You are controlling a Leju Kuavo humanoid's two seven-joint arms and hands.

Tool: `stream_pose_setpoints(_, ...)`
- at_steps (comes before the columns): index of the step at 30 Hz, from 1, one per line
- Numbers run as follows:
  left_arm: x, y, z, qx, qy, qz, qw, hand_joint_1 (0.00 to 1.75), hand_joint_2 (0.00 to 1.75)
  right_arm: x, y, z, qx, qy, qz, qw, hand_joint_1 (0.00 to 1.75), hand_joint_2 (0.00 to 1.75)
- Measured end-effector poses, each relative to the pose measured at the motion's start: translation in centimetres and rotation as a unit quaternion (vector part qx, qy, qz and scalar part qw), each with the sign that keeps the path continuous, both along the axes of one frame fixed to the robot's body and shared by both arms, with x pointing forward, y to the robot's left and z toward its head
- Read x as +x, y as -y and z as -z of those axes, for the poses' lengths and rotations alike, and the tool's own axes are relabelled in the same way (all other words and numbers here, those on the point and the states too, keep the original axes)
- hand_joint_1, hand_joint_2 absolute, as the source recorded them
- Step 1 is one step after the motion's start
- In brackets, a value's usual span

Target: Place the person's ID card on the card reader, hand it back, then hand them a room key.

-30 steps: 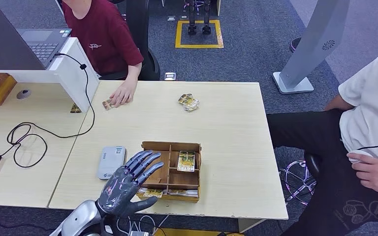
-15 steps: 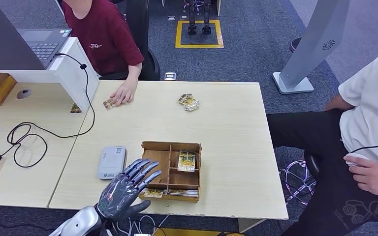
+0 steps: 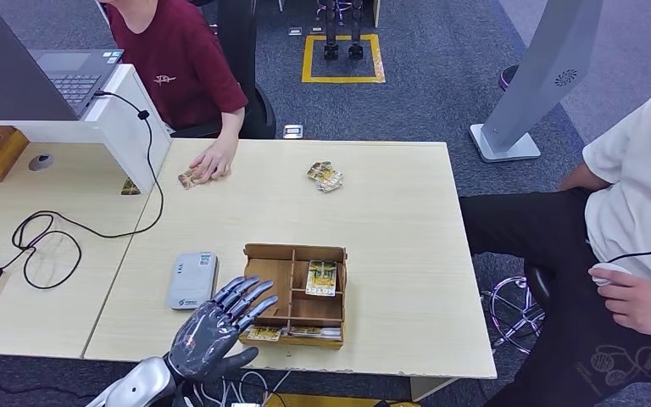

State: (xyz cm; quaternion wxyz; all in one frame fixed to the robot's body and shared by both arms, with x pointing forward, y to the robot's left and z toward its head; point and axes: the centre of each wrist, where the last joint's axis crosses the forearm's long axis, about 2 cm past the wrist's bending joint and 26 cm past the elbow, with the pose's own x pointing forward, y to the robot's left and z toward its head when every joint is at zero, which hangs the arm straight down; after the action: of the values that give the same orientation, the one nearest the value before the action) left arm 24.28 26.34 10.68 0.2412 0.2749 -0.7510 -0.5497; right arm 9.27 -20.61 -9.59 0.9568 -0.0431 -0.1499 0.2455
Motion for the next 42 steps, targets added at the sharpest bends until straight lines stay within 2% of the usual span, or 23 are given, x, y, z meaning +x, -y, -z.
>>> stream_pose_setpoints(42, -0.4, 0.4, 1.1, 0.011, -0.014, -0.003, 1.0, 0.0, 1.75, 0.5, 0.0, -0.1, -0.003, -0.005, -0.008, 1.0, 0.0, 1.75)
